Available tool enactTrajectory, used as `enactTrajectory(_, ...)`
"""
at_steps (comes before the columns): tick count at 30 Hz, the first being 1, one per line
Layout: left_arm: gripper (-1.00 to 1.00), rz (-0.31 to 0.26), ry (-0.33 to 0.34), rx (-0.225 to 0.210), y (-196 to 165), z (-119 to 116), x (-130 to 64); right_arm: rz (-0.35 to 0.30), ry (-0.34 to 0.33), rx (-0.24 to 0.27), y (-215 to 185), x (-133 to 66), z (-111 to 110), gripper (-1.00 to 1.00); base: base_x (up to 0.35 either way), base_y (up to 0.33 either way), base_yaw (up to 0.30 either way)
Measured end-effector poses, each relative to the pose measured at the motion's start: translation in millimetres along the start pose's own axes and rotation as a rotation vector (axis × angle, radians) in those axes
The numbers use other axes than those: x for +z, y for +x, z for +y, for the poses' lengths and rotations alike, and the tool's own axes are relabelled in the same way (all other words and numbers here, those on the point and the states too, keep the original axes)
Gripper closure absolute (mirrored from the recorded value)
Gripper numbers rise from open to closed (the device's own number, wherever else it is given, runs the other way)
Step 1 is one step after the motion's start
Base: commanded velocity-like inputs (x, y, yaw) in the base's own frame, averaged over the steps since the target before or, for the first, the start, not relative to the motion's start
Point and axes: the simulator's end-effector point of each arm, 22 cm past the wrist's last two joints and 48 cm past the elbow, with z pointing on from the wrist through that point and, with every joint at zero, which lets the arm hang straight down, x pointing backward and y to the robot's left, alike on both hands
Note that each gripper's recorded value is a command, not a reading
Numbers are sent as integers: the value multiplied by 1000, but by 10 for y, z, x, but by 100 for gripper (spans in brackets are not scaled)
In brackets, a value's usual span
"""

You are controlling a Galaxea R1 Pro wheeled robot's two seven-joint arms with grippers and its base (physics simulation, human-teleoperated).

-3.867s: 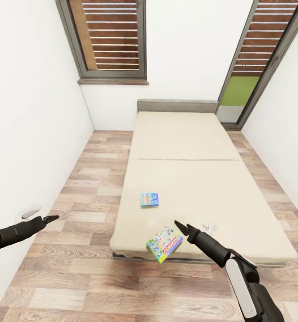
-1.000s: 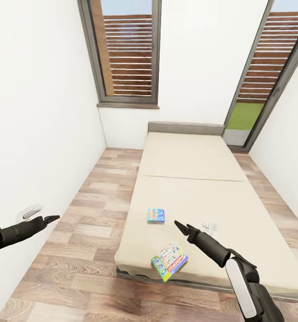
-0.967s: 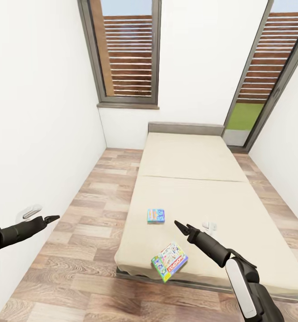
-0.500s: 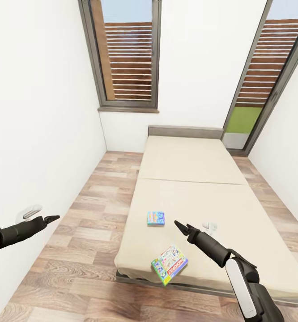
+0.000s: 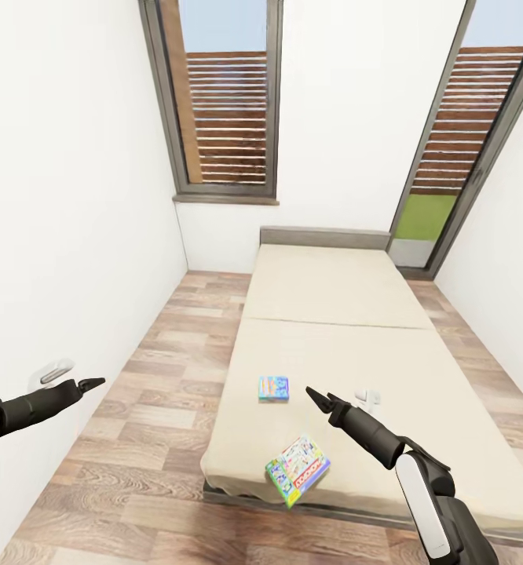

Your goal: Put all the toys in the child's room - the three board games (two on the bed and one on the table), the two jigsaw puzzles on the table, and the tennis ball on the table - inside the toy box on the table in the child's room.

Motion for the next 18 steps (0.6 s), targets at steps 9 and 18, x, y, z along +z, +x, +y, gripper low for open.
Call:
enactTrajectory(9,-100,-13,7,2,-48,-38,-50,-10,-8,-8,-53,-16,57,-100,0,0,0)
enactTrajectory(18,-100,-25,14,5,-97,-75,-104,-19,-15,-17,-106,-34,114,-100,0,0,0)
